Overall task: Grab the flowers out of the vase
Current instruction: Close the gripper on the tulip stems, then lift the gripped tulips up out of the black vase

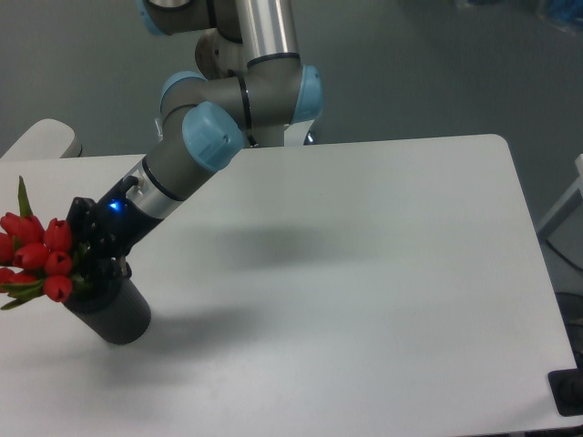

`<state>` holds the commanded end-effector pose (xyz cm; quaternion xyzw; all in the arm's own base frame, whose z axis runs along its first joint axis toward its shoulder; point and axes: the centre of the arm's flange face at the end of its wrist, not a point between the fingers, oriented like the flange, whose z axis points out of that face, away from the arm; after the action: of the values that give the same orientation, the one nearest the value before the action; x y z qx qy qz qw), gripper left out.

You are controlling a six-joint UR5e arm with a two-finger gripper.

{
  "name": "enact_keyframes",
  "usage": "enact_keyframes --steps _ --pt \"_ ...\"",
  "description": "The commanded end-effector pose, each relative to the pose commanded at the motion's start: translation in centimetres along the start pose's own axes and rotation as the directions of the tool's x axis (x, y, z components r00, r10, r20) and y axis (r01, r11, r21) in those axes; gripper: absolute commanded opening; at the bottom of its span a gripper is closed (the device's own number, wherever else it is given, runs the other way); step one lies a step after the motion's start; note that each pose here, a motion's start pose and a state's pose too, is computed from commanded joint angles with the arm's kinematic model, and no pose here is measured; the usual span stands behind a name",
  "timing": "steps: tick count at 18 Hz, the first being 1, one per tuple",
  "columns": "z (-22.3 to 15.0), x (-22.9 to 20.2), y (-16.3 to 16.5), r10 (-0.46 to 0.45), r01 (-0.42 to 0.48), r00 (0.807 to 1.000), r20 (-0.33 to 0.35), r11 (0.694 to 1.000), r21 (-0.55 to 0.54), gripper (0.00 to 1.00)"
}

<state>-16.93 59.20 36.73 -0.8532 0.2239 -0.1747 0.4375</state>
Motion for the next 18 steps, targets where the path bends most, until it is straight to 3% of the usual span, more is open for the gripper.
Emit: enact_keyframes --steps 6,18 --pt "-3.2 -0.3 -2.6 -0.018 0.017 0.999 0.049 0.999 0.037 0.28" --pt "-7.4 1.6 -6.3 -0.085 0.077 0.994 0.072 0.991 0.108 0.28"
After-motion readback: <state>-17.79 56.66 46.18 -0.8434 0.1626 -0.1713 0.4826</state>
